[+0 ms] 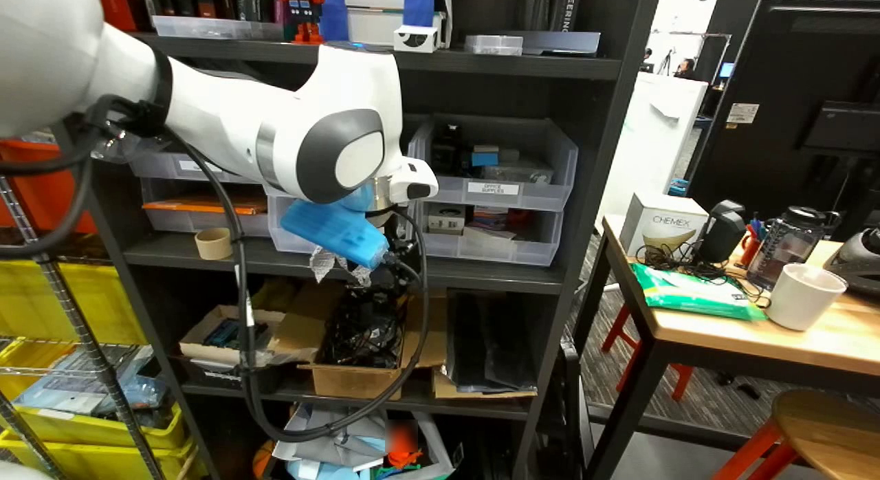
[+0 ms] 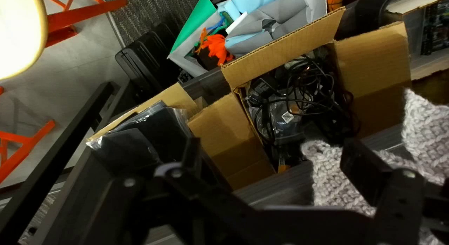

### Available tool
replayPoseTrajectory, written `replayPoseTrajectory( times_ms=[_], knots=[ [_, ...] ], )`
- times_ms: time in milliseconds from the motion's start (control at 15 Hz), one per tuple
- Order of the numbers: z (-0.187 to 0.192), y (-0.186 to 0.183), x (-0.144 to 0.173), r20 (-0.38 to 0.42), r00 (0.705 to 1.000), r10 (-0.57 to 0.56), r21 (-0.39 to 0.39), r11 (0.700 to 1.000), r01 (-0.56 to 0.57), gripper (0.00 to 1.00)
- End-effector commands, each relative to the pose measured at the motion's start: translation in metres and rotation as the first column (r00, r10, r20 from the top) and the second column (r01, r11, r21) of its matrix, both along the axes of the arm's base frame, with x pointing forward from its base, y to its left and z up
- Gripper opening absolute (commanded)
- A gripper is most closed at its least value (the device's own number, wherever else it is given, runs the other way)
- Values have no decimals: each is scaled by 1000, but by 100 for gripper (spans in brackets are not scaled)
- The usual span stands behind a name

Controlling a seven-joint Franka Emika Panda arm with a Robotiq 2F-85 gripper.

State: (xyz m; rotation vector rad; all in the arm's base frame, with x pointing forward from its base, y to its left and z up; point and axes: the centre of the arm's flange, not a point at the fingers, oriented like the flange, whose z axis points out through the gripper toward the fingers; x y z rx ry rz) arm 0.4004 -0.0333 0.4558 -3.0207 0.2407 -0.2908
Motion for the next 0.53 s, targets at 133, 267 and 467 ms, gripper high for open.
replayPoseTrajectory(
  times_ms=[133,267,467],
  knots=[
    [-8,-4,-8,-21,1000,-6,-57,998,5,100],
    [-15,-12,-20,-31,999,15,-87,996,-18,100],
    [-27,-23,-43,-60,996,63,-99,993,-68,100]
  ],
)
